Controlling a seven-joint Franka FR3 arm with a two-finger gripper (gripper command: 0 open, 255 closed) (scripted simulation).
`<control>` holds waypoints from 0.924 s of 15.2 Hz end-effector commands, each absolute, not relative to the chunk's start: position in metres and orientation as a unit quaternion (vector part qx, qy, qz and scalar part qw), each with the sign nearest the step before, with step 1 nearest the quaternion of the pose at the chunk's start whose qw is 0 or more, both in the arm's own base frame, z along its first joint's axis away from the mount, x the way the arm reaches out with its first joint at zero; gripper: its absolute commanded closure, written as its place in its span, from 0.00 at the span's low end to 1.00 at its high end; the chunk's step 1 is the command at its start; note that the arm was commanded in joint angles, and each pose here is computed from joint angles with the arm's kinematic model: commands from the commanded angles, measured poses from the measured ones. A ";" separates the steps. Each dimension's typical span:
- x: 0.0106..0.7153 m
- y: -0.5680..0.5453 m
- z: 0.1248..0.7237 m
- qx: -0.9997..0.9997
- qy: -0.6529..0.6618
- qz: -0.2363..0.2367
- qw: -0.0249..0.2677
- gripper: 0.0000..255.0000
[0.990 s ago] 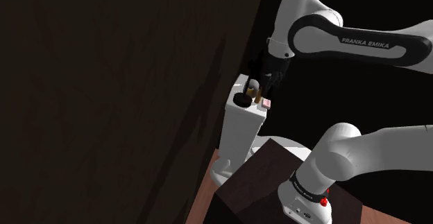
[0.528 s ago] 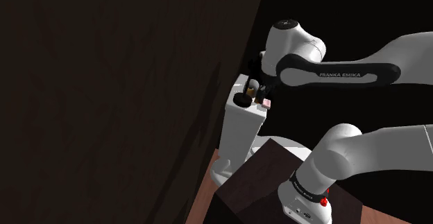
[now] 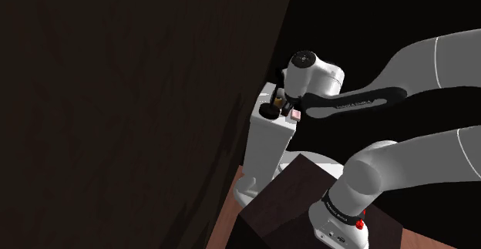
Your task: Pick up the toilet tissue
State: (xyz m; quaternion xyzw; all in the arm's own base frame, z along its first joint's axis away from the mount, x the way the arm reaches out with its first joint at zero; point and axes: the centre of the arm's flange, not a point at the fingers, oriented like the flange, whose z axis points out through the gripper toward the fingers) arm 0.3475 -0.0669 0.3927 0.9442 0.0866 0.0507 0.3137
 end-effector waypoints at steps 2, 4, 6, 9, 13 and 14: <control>0.361 -0.087 0.367 0.925 0.109 0.068 0.357 0.00; 0.370 -0.102 0.353 0.911 0.121 0.079 0.385 0.00; 0.380 -0.117 0.340 0.897 0.132 0.089 0.413 0.00; 0.397 -0.142 0.323 0.872 0.150 0.105 0.454 0.00; 0.421 -0.175 0.305 0.836 0.172 0.125 0.506 0.00; 0.427 -0.184 0.301 0.826 0.177 0.130 0.519 0.00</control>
